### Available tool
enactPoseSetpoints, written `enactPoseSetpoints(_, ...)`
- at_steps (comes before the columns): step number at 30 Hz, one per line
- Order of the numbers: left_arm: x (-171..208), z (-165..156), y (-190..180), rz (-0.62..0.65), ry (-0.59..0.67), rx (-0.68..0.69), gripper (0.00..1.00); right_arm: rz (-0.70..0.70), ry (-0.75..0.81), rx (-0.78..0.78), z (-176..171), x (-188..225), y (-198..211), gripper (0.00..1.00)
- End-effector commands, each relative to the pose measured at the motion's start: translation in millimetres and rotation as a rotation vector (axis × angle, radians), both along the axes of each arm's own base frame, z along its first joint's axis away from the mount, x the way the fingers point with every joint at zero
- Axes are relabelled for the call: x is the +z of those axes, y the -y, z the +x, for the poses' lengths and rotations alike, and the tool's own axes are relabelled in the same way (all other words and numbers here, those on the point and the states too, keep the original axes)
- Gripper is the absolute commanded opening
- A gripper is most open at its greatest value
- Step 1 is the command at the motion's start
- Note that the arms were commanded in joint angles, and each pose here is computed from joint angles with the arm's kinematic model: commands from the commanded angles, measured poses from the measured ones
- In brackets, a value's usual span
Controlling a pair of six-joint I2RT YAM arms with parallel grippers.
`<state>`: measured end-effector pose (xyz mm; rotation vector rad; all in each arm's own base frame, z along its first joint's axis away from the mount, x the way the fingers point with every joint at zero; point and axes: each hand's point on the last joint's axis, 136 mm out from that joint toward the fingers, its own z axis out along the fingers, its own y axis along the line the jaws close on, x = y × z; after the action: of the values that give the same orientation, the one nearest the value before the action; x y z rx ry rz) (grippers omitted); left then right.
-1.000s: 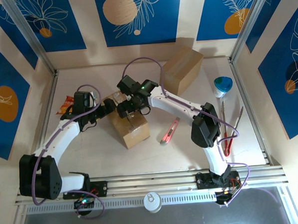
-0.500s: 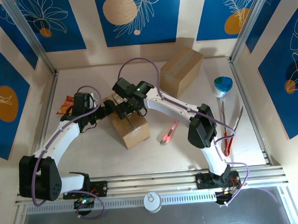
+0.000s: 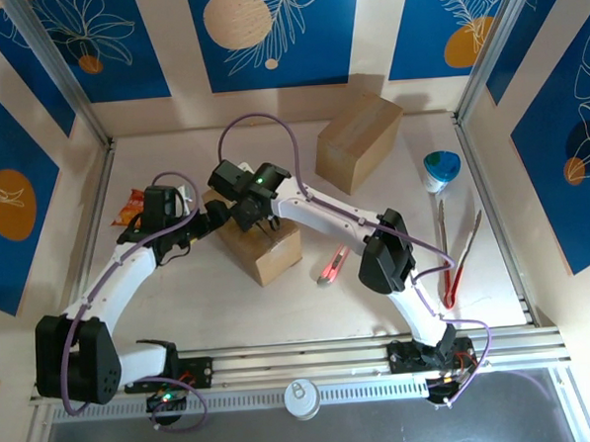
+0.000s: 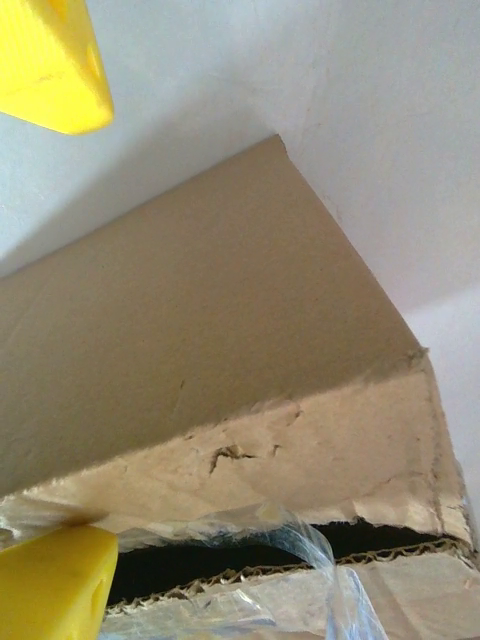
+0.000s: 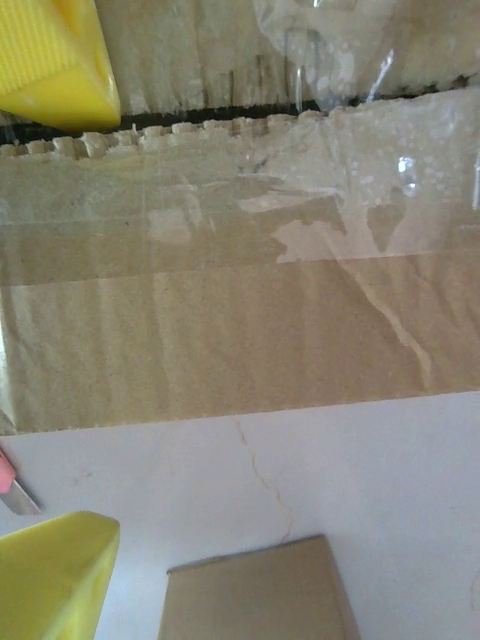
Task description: Unpack the express box
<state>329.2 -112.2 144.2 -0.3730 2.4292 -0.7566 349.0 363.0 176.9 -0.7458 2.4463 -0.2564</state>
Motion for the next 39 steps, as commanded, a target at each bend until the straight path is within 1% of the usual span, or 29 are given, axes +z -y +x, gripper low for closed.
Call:
enactPoseSetpoints(1, -14, -14, 5, -0.014, -0.042, -0.055, 1.0, -0.126, 0.047, -0.016, 8, -9, 11, 0.95)
enactPoseSetpoints(6, -27, -15, 8, -0.03, -0.064, -0.064, 1.0, -0.163, 0.089, -0.023, 12, -5, 12, 0.92)
enactPoseSetpoints(10, -32, -18, 7, -0.021, -0.073, -0.069, 1.0, -0.187, 0.141, -0.051, 17, 4, 17, 0.86)
enactPoseSetpoints(15, -36, -23, 5, -0.002, -0.086, -0.077, 1.0, -0.187, 0.198, -0.072, 22, 24, 20, 0.81)
enactPoseSetpoints(21, -38, -24, 5, 0.01, -0.094, -0.085, 1.0, -0.176, 0.242, -0.081, 25, 45, 24, 0.77)
enactPoseSetpoints(33, -43, -32, 0, 0.048, -0.112, -0.096, 1.0, -0.185, 0.272, -0.111, 43, 69, 51, 0.72)
enactPoseSetpoints(39, -44, -32, -2, 0.058, -0.112, -0.09, 1.0, -0.168, 0.275, -0.111, 51, 79, 61, 0.66)
